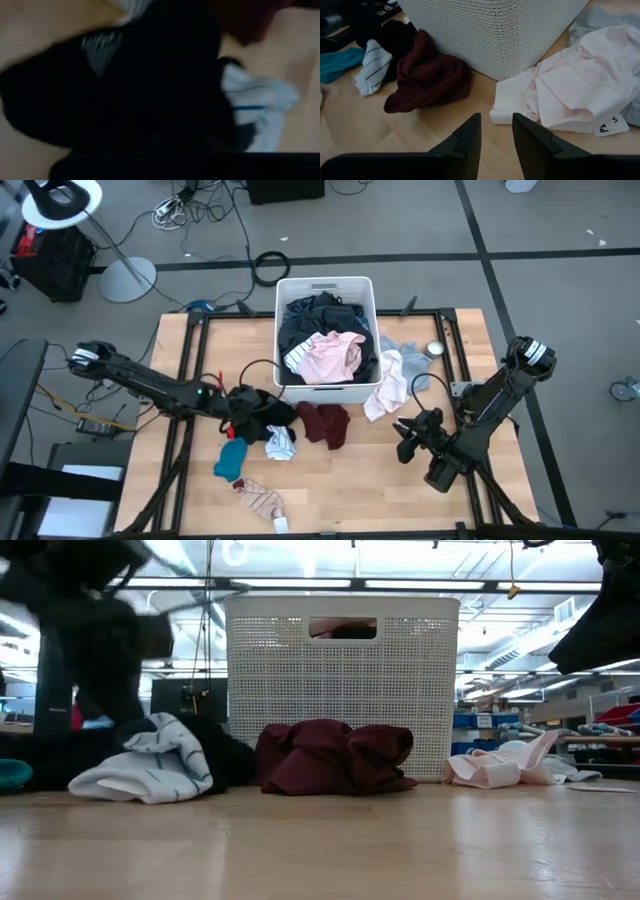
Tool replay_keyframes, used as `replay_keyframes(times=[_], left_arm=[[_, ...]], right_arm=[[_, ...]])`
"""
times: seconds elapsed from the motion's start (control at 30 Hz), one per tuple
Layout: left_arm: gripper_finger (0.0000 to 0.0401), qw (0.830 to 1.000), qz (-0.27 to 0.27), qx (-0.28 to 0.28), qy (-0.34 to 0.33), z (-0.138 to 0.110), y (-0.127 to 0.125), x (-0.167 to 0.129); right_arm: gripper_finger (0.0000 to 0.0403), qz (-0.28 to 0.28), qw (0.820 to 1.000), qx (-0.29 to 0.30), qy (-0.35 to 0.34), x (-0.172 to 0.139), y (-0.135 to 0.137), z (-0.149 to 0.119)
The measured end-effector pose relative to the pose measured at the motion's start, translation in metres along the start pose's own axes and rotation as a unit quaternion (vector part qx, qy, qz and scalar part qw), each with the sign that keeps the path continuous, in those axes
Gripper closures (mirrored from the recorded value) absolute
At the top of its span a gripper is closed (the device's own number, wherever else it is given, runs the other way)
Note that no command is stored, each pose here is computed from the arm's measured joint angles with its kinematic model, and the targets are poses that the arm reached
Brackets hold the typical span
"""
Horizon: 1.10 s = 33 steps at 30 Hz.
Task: Sort clothes
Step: Put the black underwear into the laundry bin
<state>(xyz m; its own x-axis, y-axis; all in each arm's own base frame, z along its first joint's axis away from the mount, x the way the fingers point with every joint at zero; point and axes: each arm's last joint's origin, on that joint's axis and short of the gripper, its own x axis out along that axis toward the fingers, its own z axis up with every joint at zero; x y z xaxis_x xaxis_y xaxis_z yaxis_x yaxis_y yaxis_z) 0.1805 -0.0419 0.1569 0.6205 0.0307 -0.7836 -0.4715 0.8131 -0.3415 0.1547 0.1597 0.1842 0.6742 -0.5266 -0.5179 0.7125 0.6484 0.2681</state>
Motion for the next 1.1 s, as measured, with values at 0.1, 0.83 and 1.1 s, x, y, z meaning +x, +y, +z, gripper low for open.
replay_keyframes(times=[0.1, 0.83, 1.1], left_arm=[[0.0400, 1.000, 0.014, 0.025, -0.006, 0.017, -0.012, -0.019], [0.0401, 0.957, 0.039, 0.163, -0.236, 0.148, -0.080, -0.221], [0.0401, 0.928, 0.041, 0.195, -0.315, 0.187, -0.087, -0.256]], right_arm=[[0.0292, 0.000, 1.000, 0.000, 0.000, 0.000, 0.000, 0.000], [0.0292, 0.000, 1.000, -0.009, 0.000, 0.000, 0.000, 0.000], [0.0292, -0.001, 1.000, -0.011, -0.001, 0.000, 0.000, 0.000]])
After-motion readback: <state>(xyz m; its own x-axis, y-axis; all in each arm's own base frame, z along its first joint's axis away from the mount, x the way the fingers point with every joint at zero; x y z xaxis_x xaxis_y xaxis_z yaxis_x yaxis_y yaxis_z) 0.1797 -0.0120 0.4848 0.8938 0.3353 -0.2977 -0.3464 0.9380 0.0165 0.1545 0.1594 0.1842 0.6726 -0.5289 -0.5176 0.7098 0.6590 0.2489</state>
